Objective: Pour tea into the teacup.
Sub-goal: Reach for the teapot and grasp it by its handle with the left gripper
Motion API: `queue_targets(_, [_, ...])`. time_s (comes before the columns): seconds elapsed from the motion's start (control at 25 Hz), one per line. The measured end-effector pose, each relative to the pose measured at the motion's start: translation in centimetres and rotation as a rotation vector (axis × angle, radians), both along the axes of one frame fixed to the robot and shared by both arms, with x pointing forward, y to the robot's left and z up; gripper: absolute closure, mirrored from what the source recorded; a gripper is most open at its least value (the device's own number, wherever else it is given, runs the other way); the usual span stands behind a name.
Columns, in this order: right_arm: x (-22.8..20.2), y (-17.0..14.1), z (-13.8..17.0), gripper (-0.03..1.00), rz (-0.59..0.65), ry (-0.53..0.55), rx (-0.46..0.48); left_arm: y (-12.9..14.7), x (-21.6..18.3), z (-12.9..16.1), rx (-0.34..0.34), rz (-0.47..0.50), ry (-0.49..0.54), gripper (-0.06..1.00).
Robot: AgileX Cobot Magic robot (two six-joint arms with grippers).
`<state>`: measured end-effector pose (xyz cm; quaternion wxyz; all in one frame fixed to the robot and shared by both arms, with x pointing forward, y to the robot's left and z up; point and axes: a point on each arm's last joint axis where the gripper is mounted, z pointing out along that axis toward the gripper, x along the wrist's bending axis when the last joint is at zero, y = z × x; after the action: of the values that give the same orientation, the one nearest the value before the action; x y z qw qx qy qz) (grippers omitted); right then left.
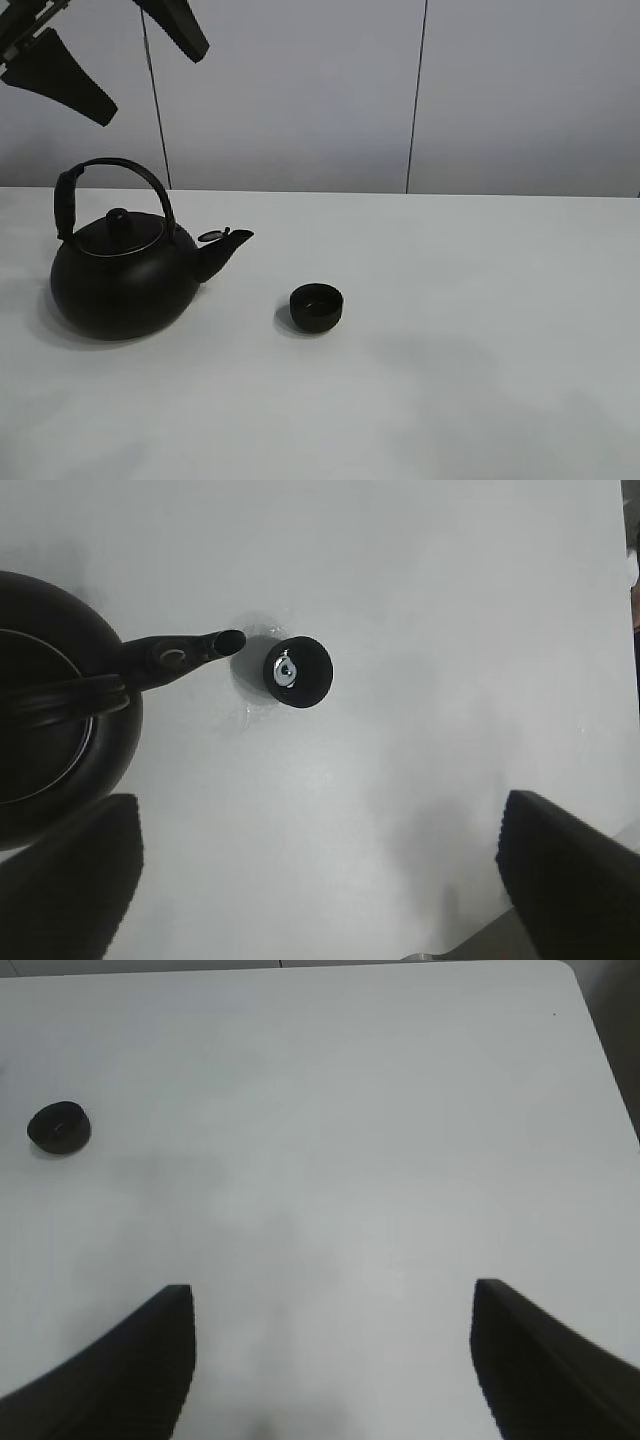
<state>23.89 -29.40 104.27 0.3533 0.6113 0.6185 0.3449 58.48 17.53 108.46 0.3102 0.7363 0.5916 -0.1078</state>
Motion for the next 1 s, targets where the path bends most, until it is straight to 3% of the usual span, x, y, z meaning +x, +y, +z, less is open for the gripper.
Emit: queue_targets(1.0, [0.00,0.01,0.00,0.44,0.001,0.000,0.001,-0.04,0.06,0.02,-0.002,0.004,-0.006,0.25])
